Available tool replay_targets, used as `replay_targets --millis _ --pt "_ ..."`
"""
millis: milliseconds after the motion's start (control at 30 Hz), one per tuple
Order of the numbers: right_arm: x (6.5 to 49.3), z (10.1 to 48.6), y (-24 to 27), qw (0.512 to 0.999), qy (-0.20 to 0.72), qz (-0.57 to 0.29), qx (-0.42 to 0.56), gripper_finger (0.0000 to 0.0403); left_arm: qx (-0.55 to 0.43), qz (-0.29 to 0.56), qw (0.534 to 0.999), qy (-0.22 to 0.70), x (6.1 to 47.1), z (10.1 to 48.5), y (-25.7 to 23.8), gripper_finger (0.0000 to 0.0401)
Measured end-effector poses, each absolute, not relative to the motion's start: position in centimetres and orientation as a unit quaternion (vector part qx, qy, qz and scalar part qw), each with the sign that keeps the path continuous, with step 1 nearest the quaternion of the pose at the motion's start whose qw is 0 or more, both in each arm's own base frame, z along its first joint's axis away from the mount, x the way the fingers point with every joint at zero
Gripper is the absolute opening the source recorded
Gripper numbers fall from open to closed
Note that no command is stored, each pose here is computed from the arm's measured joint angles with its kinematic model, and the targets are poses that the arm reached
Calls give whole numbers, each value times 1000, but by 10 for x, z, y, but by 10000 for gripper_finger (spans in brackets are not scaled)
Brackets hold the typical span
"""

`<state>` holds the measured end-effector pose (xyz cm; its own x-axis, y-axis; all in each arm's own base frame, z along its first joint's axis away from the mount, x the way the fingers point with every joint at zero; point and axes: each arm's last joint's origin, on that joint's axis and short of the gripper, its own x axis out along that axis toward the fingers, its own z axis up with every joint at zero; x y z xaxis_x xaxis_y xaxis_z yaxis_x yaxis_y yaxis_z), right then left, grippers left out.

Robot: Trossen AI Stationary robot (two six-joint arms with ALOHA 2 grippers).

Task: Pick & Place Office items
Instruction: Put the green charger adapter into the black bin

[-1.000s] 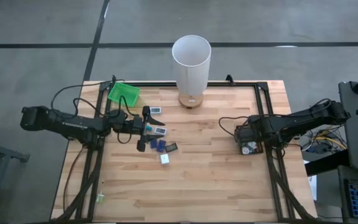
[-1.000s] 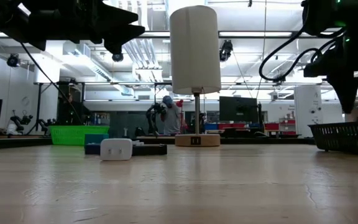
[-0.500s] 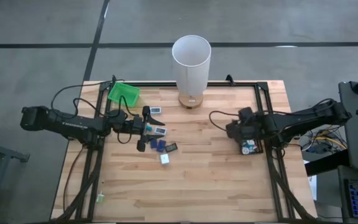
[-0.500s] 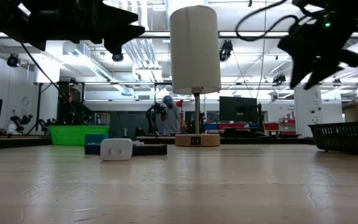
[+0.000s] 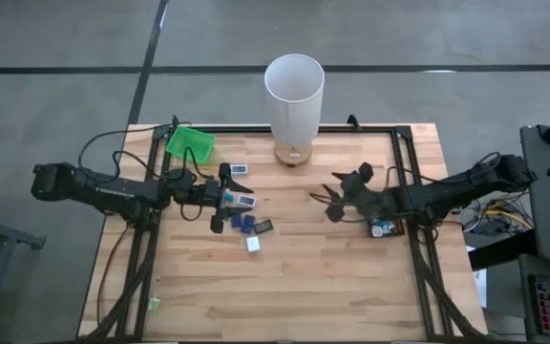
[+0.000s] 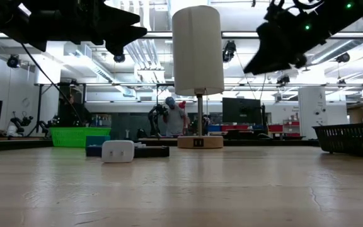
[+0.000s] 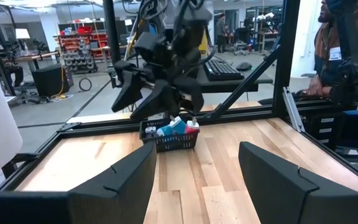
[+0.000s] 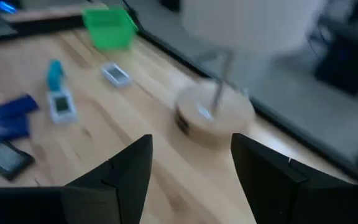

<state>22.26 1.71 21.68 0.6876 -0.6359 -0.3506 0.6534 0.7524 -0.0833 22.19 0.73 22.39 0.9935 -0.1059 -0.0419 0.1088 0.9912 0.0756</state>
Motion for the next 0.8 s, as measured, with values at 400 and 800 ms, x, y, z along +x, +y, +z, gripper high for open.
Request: replay_targets --millis 400,800 --pt "222 214 -25 963 128 -236 16 217 39 -54 998 21 222 224 7 237" --pt "224 218 -27 966 118 -229 19 217 39 -54 998 21 222 224 7 238"
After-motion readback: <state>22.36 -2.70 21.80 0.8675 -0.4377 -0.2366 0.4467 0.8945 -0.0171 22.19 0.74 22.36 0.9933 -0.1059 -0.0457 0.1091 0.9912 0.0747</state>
